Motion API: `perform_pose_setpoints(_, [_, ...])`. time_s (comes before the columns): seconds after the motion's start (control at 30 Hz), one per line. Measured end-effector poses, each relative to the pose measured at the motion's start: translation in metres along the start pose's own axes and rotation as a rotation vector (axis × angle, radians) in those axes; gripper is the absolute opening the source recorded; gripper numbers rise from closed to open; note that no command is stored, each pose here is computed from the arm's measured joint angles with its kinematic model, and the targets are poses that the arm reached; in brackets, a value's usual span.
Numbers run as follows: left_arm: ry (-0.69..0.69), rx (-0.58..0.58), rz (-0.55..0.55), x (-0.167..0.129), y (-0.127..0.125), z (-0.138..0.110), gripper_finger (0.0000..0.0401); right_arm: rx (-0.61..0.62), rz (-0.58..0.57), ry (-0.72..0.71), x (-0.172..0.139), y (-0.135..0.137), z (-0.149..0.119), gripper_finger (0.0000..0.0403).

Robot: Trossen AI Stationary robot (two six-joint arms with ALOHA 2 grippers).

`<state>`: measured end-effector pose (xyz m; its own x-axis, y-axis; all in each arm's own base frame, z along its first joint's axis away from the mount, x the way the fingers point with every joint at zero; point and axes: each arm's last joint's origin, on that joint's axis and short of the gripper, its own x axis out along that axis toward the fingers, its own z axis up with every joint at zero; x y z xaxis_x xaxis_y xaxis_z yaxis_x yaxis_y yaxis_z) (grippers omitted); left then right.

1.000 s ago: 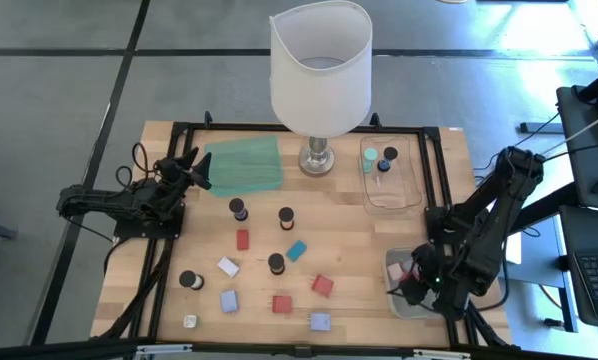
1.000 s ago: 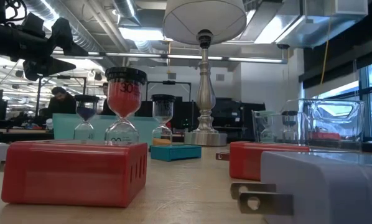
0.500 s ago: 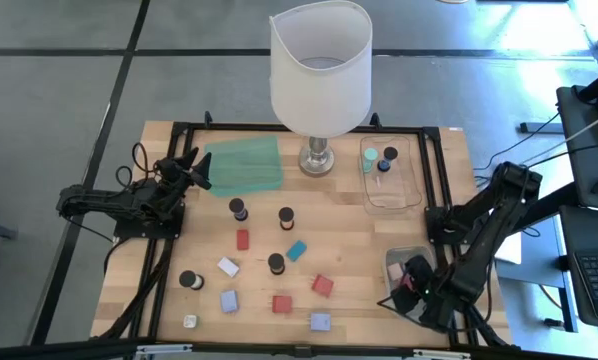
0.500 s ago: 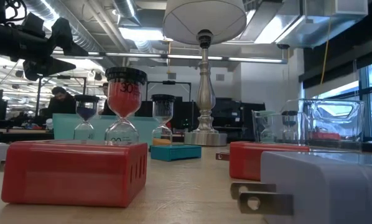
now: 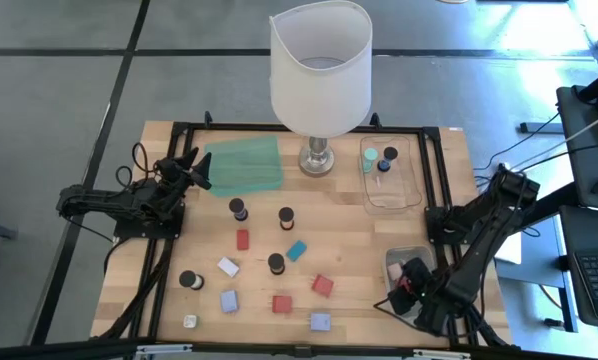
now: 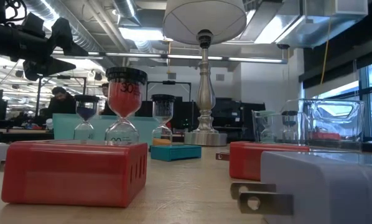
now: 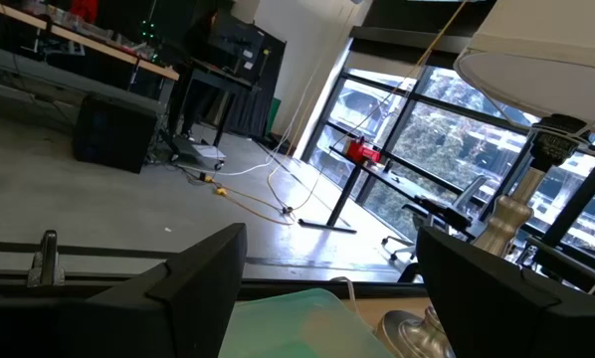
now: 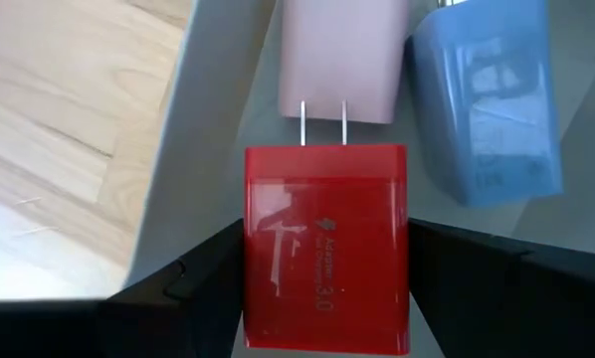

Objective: Pick & Place Office items
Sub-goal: Put the top red charger adapter into the gray bin

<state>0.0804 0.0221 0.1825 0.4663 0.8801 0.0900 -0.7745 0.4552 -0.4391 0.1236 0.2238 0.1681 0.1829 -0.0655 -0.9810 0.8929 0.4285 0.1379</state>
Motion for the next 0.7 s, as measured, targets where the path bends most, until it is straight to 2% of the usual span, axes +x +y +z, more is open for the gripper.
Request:
perform_pose_setpoints(0.33, [0.0, 0.0, 0.0, 0.0, 0.0, 0.0, 0.029, -0.005, -0.013, -0.016, 0.0109, 0.0027, -0.0046, 0.0241])
perform_pose_setpoints(0.7, [0.0, 0.0, 0.0, 0.0, 0.0, 0.0, 0.029, -0.029, 0.031, -0.048, 0.0109, 0.0049, -0.0044, 0.0241])
